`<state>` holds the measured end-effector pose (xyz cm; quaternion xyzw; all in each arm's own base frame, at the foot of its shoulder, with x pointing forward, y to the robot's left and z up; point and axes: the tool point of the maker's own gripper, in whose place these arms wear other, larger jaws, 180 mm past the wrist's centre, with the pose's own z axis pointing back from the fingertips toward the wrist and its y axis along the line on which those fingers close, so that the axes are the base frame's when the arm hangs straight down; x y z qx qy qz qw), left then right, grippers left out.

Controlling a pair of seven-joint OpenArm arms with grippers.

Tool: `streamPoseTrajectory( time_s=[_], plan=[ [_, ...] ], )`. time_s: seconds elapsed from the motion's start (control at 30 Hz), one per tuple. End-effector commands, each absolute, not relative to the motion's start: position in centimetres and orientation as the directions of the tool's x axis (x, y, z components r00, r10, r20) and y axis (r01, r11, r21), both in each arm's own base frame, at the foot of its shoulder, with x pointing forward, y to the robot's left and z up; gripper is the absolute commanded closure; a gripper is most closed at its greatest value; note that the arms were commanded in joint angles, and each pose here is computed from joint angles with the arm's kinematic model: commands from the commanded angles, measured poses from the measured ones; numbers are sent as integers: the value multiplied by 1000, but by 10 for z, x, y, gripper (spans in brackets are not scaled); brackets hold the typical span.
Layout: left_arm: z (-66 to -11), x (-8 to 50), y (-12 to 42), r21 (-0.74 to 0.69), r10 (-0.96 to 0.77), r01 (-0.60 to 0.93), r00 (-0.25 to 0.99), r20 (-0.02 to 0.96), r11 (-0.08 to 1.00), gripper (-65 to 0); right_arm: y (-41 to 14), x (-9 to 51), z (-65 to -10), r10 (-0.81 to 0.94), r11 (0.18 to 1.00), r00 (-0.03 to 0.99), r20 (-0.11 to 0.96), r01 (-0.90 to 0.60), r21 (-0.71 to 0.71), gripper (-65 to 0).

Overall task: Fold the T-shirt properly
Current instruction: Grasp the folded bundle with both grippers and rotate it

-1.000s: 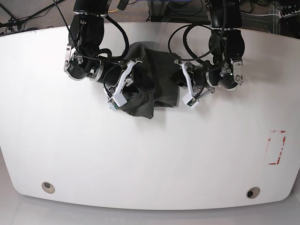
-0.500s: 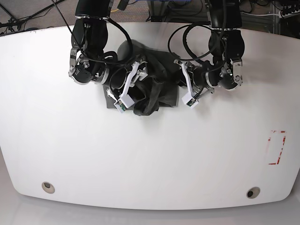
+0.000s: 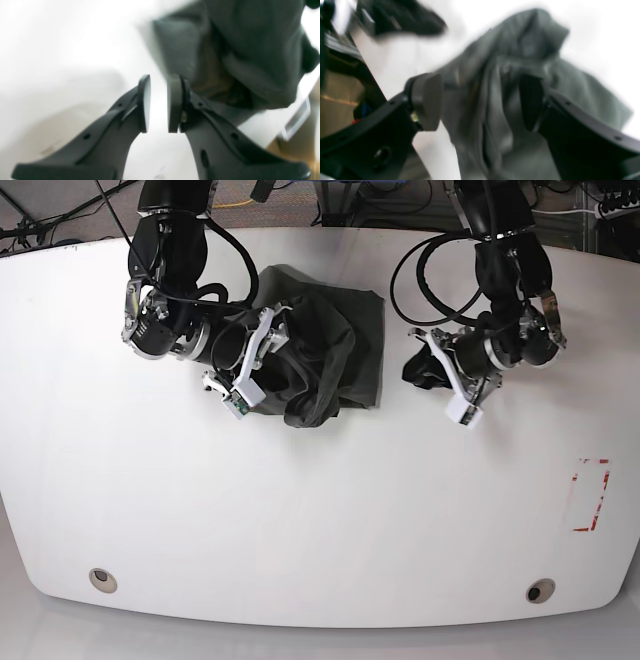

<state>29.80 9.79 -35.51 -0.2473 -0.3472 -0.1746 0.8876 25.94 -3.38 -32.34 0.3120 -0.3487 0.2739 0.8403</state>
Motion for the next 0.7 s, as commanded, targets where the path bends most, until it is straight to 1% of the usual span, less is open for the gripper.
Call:
streamPoseTrajectory(
  time_s=[0.0,0.13,0.23,0.33,0.4,0.43,0.5,0.6,0.67],
  plan=[
    [-336,309,118,-274,-129,479,651,748,834,-106,-34,264,-313,229,649,577,784,-691,319,-401],
    [-330,309,144,-253,-116,451,644,756,856,-106,-29,253,-321,229,639,600,766,-687,346,-365],
    [-330,305,160,-250,-102,425,650,753,870,-106,-6,242,-332,236,594,626,743,-698,400,-349],
    [-330,303,173,-241,-90,400,653,752,884,-106,22,235,-342,252,547,643,724,-711,441,-347],
    [-329,303,182,-229,-90,387,653,752,893,-106,48,237,-336,255,507,622,740,-738,445,-347],
    [-328,303,184,-225,-92,387,651,753,894,-106,54,240,-333,278,497,600,750,-758,422,-347],
    [-325,302,186,-221,-93,386,648,756,896,-106,61,243,-329,297,493,573,764,-777,391,-341],
    [-331,293,196,-202,-120,385,668,735,901,-106,77,252,-312,267,476,546,794,-791,384,-341],
    [-330,294,197,-197,-127,388,666,735,900,-106,77,261,-304,262,476,526,809,-800,366,-342]
  ],
)
